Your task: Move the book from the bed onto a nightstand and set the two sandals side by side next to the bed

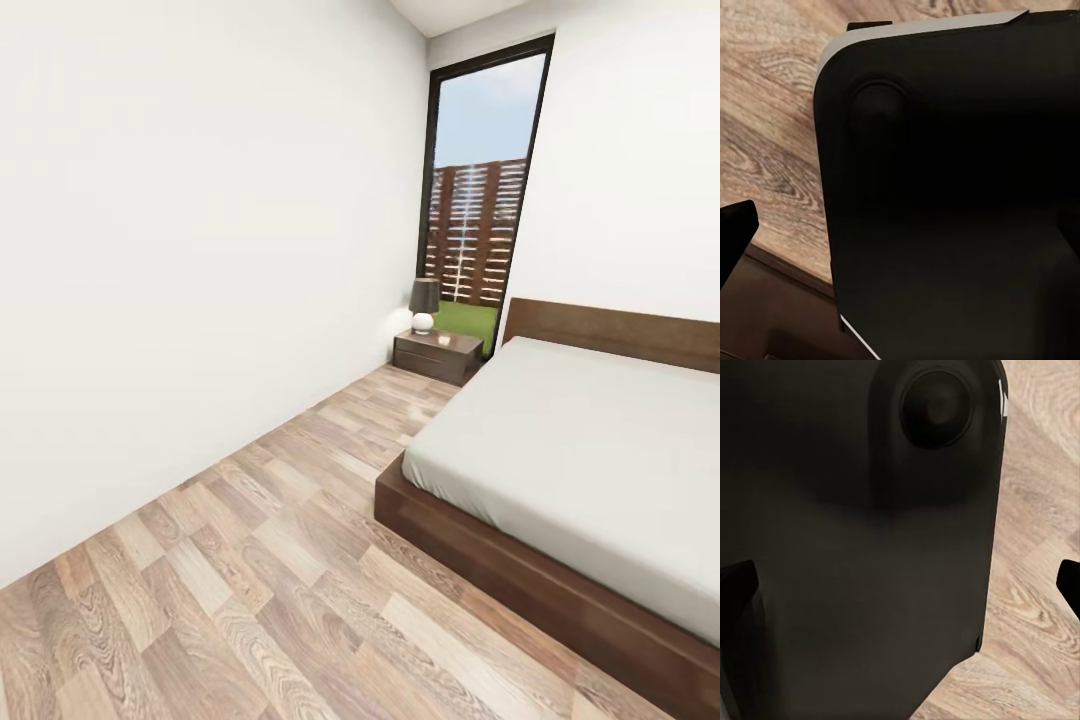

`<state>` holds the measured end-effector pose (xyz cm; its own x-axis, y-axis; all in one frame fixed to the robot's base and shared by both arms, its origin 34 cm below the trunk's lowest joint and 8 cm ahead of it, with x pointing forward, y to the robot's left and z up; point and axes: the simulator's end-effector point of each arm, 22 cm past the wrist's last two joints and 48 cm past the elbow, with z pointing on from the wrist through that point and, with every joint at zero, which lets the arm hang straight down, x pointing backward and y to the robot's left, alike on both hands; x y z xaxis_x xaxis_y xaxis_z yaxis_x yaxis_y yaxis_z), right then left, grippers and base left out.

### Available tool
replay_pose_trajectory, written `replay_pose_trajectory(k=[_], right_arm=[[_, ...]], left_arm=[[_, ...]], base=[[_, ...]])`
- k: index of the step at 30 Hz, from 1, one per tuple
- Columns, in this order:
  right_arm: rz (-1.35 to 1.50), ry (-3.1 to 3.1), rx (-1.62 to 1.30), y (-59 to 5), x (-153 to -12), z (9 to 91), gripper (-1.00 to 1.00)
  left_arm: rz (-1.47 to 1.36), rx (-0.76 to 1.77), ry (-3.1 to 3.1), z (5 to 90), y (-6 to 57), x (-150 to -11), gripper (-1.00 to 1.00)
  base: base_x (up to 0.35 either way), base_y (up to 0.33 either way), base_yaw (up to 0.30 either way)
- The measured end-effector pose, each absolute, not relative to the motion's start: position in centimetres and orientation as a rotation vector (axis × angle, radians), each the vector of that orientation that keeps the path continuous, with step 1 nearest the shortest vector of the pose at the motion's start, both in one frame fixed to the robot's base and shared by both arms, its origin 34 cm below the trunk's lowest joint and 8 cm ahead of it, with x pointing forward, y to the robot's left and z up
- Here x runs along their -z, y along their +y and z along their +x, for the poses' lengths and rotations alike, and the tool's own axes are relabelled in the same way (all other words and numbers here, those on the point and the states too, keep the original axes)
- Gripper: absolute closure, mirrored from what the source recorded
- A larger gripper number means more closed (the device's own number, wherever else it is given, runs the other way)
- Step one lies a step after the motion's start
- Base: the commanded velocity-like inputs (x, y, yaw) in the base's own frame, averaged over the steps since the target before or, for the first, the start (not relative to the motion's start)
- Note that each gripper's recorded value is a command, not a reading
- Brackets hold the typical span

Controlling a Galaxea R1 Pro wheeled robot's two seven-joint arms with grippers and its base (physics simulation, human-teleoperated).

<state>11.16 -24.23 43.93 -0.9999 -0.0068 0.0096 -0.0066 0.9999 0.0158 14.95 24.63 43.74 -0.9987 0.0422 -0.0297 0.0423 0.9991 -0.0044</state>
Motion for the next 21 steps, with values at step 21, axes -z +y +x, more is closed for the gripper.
replay_pose_trajectory(k=[21], right_arm=[[0.014,-3.131,0.023,-24.3,-43.9,11.1,-1.0]], left_arm=[[0.064,0.025,3.091,16.3,24.0,-43.7,-1.0]], base=[[0.003,0.0,0.0]])
